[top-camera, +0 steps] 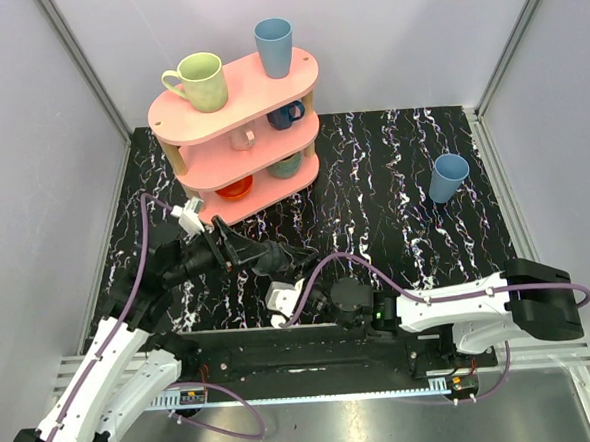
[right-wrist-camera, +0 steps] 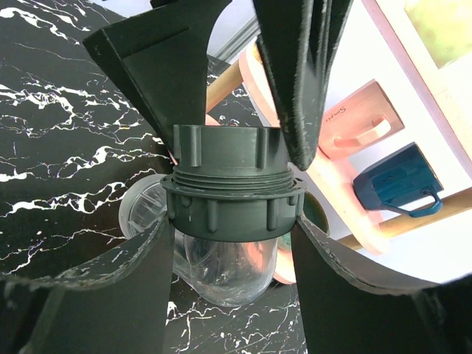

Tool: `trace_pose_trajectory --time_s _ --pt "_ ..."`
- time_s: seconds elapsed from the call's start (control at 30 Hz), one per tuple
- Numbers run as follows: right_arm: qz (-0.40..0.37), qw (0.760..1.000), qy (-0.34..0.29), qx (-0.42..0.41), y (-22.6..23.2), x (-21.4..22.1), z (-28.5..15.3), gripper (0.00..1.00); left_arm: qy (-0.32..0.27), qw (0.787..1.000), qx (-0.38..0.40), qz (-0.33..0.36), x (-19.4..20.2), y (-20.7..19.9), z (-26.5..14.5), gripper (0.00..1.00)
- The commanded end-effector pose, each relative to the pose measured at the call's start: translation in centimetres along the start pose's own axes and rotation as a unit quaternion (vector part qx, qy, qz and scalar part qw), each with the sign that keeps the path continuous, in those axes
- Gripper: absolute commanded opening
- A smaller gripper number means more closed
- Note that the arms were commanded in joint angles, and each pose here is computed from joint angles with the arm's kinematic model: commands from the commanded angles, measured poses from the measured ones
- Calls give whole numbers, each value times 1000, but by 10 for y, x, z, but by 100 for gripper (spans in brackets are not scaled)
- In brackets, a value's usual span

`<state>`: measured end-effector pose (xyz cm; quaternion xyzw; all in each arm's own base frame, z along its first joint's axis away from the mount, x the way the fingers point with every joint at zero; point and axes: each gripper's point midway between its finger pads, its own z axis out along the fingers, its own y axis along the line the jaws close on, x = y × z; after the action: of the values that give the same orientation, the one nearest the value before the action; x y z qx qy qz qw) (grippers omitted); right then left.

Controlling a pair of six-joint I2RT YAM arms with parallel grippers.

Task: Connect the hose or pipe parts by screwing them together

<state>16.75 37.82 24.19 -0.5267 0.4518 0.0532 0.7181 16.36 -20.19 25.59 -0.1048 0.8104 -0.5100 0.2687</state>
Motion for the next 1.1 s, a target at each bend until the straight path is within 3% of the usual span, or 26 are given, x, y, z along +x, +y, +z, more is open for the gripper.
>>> trace_pose_trajectory --time_s 0.0,0.13,0.33,0.37,0.4,0.5,0.6,0.63,0.77,0.9,1.0,1.07 --pt "35 998 -26 48 -23 -23 3 0 -2 1000 29 -6 1 -11 -3 71" --pt "51 997 -27 47 -23 -25 5 0 1 999 43 22 2 -10 0 52" --pt "120 992 -32 -2 -15 -34 5 0 -14 986 69 154 0 -8 -1 12" --pt "133 990 -44 -24 -12 -40 5 0 -22 979 80 189 -1 -9 -3 1" --pt "146 987 -46 -39 -12 -41 3 0 -27 974 92 207 -1 -12 -4 0" --pt "210 971 -64 -98 -10 -41 0 0 -35 945 154 285 5 -24 -7 0" --pt "260 949 -81 -162 -6 -41 -7 0 -28 904 226 361 20 -33 -12 0" --pt "276 941 -82 -178 -3 -41 -9 0 -22 882 249 401 27 -34 -15 0" --pt "297 914 -88 -261 11 -41 -20 0 -25 850 248 465 27 -29 -14 0" --pt "308 897 -81 -305 22 -41 -24 0 29 832 265 487 38 -23 -8 0" --pt "308 897 -73 -309 25 -37 -24 0 36 824 268 497 39 -21 -5 11" --pt "307 903 -65 -294 22 -32 -22 0 29 830 259 493 35 -21 -5 42"
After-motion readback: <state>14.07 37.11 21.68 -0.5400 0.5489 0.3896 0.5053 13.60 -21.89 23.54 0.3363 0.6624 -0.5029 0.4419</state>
